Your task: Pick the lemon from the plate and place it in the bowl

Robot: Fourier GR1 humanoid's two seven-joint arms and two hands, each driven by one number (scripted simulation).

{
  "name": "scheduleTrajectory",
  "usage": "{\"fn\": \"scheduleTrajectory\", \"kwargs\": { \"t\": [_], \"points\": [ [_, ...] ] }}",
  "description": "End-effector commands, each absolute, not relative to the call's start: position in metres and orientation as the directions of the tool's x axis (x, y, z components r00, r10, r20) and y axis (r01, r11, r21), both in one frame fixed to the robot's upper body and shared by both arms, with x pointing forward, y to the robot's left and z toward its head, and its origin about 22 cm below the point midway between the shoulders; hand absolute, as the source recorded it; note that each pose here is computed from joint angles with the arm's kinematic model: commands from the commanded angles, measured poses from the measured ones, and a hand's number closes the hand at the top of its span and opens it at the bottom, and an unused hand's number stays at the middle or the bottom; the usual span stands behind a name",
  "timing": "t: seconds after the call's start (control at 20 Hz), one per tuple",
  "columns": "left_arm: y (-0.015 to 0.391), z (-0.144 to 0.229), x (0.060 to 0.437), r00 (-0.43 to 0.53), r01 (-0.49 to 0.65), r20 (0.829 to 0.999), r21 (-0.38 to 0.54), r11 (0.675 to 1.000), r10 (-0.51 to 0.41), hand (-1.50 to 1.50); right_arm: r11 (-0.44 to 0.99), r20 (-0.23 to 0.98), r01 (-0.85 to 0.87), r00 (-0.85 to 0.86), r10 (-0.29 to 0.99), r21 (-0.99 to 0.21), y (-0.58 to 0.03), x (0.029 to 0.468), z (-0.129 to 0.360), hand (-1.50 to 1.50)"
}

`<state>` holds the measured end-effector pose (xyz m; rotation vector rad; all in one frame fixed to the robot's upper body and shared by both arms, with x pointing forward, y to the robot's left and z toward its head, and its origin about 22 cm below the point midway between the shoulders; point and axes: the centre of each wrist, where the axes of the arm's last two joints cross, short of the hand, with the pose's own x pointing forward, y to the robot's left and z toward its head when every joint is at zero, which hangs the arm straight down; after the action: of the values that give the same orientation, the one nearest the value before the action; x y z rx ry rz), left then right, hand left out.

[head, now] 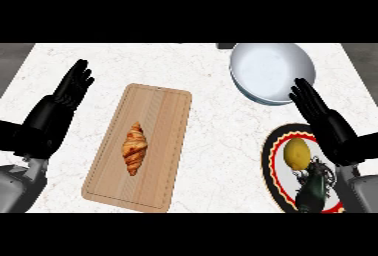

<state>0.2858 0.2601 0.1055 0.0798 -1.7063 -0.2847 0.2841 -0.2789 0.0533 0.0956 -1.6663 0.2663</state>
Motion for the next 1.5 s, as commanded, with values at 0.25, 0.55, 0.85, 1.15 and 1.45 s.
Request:
{"fn": "scheduleTrajectory", "kwargs": {
  "t": [0.25, 0.55, 0.85, 1.15, 1.45],
  "points": [
    [0.317, 0.105, 0.297, -0.255, -0.192, 0.942, 0.172, 0.966, -0.218, 0.0, 0.969, 0.938, -0.248, -0.331, -0.102, 0.018, -0.173, 0.311, 0.086, -1.5],
    [0.32, 0.091, 0.285, -0.188, -0.178, 0.97, 0.119, 0.977, -0.152, 0.0, 0.848, 0.789, 0.368, -0.35, 0.506, -0.381, -0.208, 0.284, 0.041, -1.5],
    [0.333, 0.083, 0.29, -0.196, -0.219, 0.968, 0.113, 0.969, -0.157, 0.0, 0.753, 0.718, 0.371, -0.259, 0.646, -0.543, -0.17, 0.242, 0.038, -1.5],
    [0.347, 0.083, 0.282, -0.176, -0.229, 0.971, 0.118, 0.966, -0.161, 0.0, 0.582, 0.616, 0.347, -0.014, 0.788, -0.736, -0.205, 0.229, 0.088, -1.5],
    [0.34, 0.084, 0.282, -0.186, -0.204, 0.97, 0.117, 0.972, -0.156, 0.0, 0.431, 0.432, 0.056, 0.208, 0.877, -0.901, -0.211, 0.212, 0.125, -1.5]
  ]
}}
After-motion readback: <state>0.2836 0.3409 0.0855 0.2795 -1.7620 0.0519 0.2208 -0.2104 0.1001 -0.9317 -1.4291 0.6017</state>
